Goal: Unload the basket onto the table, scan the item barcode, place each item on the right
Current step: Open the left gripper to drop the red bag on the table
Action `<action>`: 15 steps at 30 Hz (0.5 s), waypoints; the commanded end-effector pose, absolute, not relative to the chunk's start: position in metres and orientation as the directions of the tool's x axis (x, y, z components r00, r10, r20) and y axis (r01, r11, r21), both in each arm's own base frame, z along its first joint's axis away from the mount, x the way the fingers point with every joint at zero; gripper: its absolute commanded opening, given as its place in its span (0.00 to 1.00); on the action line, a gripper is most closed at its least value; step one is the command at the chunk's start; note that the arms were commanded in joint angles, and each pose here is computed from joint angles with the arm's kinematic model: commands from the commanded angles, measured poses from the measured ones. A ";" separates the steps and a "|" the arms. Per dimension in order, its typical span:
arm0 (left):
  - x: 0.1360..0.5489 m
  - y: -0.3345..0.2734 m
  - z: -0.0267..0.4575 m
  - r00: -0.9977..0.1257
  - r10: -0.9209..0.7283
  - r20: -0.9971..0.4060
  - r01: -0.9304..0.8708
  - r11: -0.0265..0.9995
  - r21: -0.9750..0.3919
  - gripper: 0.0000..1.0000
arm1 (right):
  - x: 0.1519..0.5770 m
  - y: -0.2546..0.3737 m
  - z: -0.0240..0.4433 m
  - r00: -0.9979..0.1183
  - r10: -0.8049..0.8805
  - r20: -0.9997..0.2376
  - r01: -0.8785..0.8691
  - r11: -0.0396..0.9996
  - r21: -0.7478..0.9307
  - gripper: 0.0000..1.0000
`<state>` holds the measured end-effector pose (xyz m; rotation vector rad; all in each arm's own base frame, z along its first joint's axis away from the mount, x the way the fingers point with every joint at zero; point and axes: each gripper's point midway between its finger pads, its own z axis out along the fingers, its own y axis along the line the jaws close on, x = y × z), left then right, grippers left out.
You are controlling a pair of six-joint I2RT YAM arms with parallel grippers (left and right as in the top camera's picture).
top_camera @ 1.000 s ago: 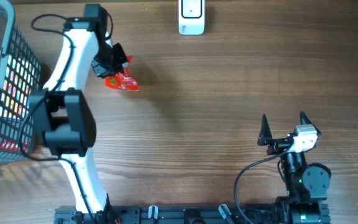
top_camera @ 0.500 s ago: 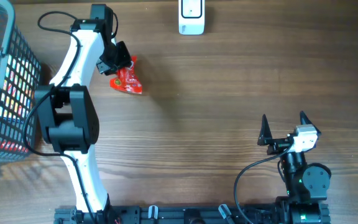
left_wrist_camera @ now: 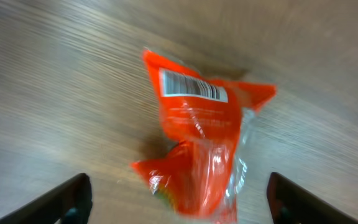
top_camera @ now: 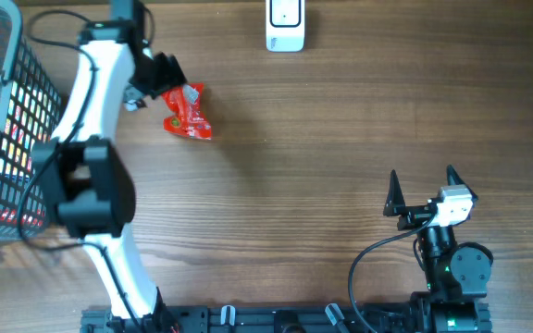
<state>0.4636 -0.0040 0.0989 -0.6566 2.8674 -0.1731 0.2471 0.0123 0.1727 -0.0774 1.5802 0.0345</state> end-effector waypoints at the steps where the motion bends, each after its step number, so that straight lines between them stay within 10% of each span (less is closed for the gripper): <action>1: 0.466 0.026 0.182 -0.804 -0.488 -0.339 -0.437 0.872 -0.219 1.00 | 0.247 0.011 0.174 -0.002 -0.020 -1.000 -0.061 0.998 -0.019 1.00; 15: 0.419 0.086 0.317 -0.588 -0.623 -0.515 -0.426 0.780 -0.458 1.00 | 0.247 0.011 0.174 -0.003 -0.020 -1.000 -0.061 0.998 -0.019 1.00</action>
